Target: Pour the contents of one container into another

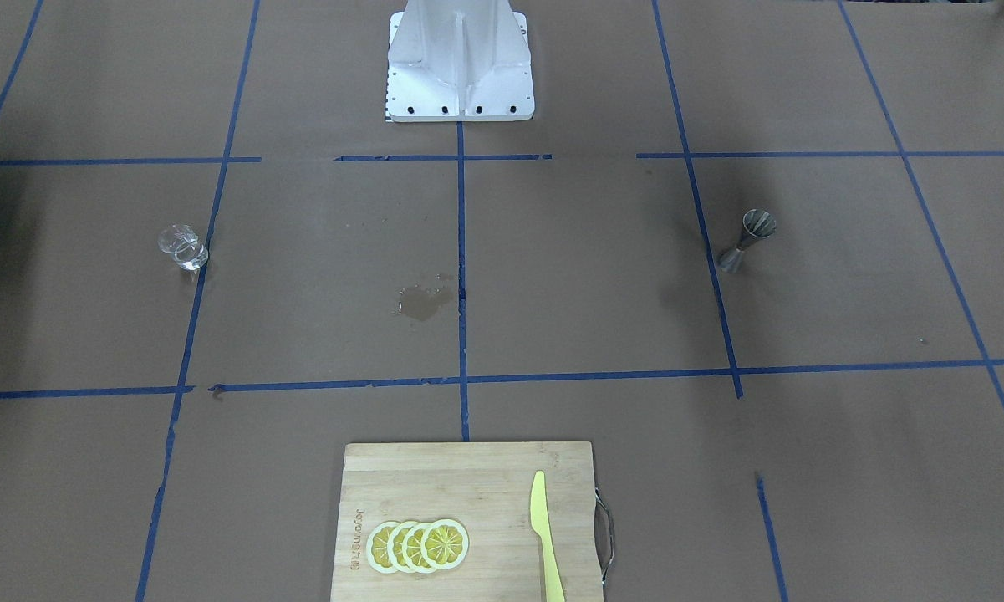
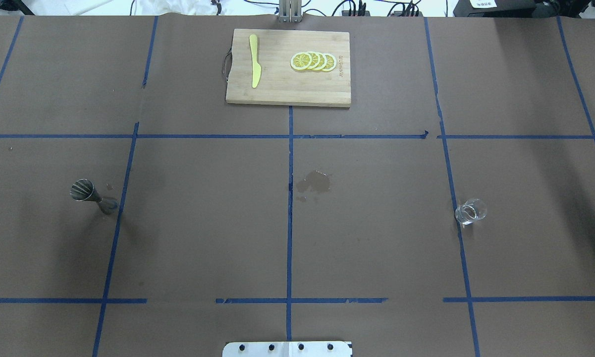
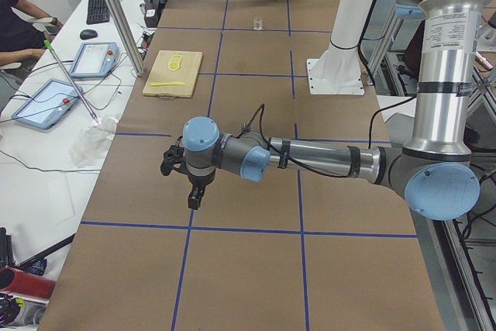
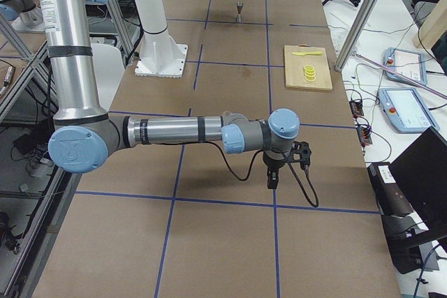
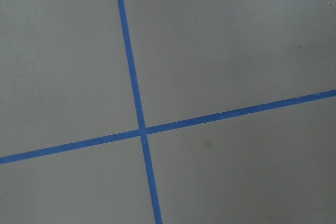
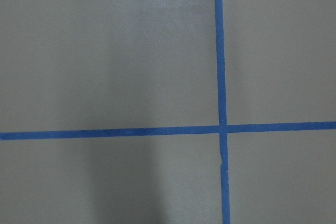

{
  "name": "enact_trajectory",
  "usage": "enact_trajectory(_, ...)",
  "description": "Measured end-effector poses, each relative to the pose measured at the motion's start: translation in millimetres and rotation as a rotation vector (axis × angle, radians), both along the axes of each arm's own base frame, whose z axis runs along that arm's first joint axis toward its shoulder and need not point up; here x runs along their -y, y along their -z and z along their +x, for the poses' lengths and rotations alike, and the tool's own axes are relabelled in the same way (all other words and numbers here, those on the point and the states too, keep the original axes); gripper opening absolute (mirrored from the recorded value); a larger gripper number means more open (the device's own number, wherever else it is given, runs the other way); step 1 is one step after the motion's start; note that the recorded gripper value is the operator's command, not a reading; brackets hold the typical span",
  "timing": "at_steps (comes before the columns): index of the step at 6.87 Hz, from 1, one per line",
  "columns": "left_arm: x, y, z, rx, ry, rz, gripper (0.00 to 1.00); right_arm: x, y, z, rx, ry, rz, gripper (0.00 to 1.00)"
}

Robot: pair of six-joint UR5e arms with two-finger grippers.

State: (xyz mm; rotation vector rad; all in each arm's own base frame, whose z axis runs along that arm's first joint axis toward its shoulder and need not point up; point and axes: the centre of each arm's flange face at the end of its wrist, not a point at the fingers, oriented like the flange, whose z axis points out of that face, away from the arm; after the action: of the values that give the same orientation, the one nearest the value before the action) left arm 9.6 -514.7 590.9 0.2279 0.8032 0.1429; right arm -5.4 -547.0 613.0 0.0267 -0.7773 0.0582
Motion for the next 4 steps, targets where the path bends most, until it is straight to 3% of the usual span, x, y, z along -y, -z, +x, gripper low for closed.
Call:
enact_trajectory(2, -19.8, -4.0, 40.4, -0.041, 0.016, 0.049, 1.00, -3.2, -2.5, -7.3, 0.004, 0.014, 0.027, 1.00)
enact_trajectory(4, -72.9, -17.9, 78.3, -0.100, 0.197, 0.144, 0.99, -3.8, -1.9, -13.4, 0.007, 0.025, 0.045, 1.00)
